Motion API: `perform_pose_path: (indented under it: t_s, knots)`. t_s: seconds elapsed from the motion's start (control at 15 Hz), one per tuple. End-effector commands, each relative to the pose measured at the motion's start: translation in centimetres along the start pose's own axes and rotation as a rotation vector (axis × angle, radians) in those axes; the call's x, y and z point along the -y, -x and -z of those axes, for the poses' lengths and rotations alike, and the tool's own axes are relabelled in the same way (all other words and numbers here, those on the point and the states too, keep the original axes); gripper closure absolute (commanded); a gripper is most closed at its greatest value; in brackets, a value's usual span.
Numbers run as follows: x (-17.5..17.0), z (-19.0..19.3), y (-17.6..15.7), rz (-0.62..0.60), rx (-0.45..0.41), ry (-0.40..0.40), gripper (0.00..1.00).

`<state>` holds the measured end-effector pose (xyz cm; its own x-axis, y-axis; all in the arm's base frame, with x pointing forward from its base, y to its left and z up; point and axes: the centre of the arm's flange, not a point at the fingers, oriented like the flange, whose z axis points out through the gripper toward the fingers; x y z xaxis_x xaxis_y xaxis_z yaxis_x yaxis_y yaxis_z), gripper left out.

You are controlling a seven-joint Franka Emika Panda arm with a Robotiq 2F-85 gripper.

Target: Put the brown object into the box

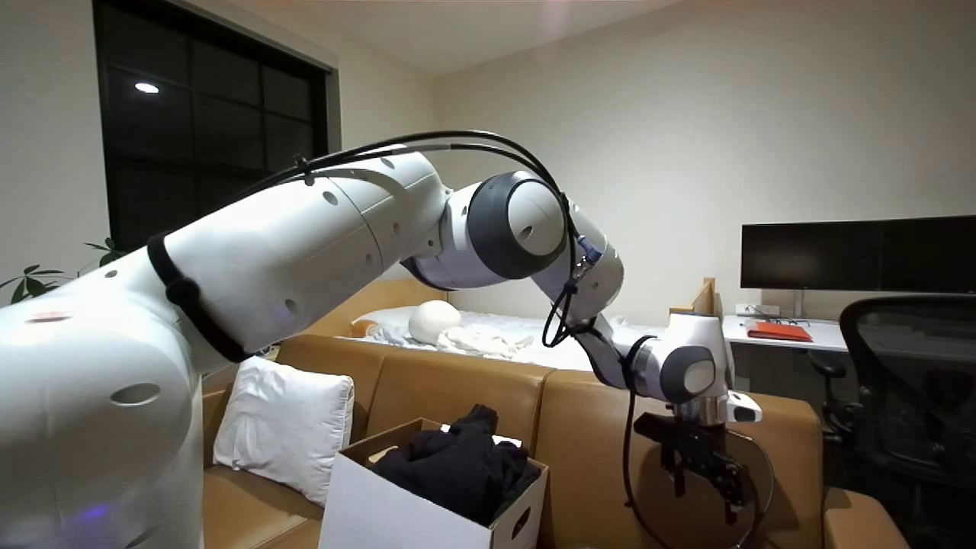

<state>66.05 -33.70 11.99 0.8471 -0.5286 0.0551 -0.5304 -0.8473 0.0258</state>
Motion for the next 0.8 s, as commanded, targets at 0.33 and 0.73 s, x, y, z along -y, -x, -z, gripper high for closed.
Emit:
perform_pose_path:
  t_s: [0.33,0.73]
  knots:
    - [-4.7,-8.3,1.7,0.147,0.476,-0.052,0.00]
    - [-3.1,-21.5,9.0,0.211,0.833,-0.034,0.00]
